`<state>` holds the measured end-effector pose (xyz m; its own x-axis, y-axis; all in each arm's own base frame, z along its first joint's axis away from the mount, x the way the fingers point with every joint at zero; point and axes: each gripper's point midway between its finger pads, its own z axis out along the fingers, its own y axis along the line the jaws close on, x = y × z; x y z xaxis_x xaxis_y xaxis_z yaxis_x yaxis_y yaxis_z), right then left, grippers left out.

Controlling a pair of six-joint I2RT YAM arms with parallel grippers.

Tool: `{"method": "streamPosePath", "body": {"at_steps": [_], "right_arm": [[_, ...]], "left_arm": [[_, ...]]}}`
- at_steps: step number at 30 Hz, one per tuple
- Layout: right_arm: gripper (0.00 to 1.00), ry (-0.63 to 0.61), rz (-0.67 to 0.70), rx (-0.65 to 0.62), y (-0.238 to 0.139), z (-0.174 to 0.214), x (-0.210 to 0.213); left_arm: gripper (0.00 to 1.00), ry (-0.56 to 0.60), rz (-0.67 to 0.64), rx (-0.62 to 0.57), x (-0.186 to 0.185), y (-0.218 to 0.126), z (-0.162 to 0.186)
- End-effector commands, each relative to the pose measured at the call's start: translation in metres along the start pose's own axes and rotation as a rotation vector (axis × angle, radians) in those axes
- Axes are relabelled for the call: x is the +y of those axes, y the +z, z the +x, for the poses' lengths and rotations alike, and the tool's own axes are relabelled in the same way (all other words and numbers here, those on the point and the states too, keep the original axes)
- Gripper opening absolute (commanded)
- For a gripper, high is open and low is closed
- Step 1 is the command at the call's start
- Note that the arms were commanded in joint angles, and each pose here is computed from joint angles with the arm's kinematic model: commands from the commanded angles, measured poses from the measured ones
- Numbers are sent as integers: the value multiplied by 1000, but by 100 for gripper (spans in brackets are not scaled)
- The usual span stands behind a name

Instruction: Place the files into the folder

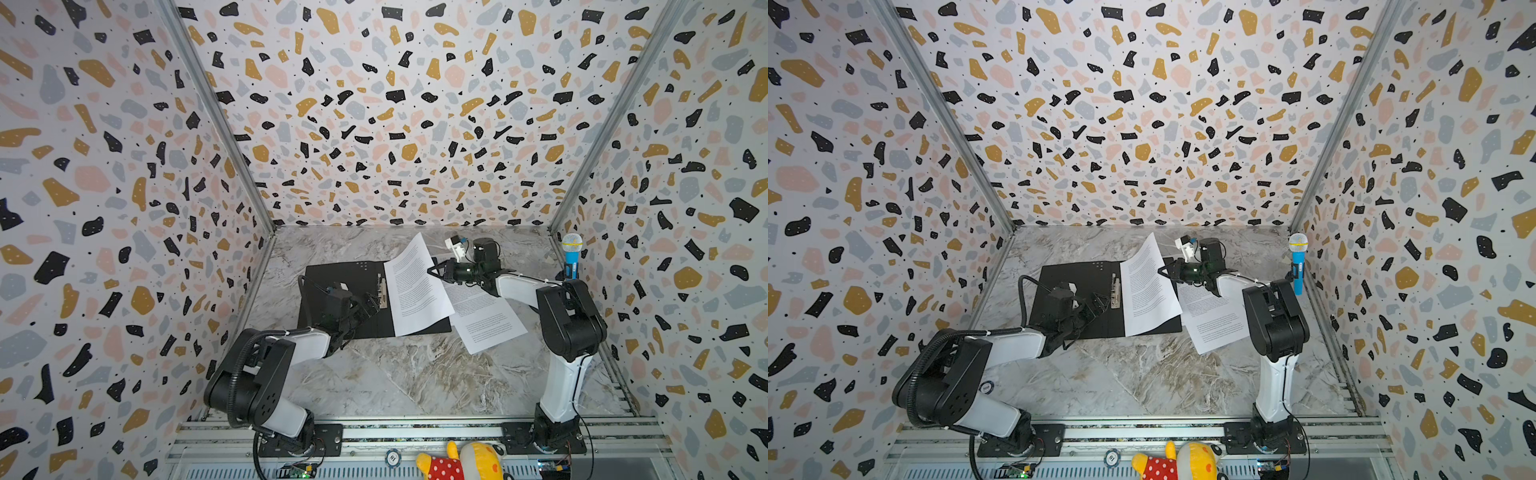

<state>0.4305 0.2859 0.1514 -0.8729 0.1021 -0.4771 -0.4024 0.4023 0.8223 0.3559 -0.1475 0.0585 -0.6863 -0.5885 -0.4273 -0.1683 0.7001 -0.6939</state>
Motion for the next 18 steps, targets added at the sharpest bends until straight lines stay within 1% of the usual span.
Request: {"method": "streamPosePath", "body": {"at_steps": [1,5,11,18], "right_arm": [[0,-89,-97,-62,-16,-33,62],[0,-102,-143,-64,-13,-41,87],[0,-87,-150,-60,-4,-43,93],[0,-110,-199,-26,24,-42,124]], "left_arm": [[100,-5,56,-42,-15,0,-15],[100,-20,59,-47,-13,0,-16],[100,-27,59,-53,-8,-3,-15],[100,-65,60,-59,-1,-2,-13]]}}
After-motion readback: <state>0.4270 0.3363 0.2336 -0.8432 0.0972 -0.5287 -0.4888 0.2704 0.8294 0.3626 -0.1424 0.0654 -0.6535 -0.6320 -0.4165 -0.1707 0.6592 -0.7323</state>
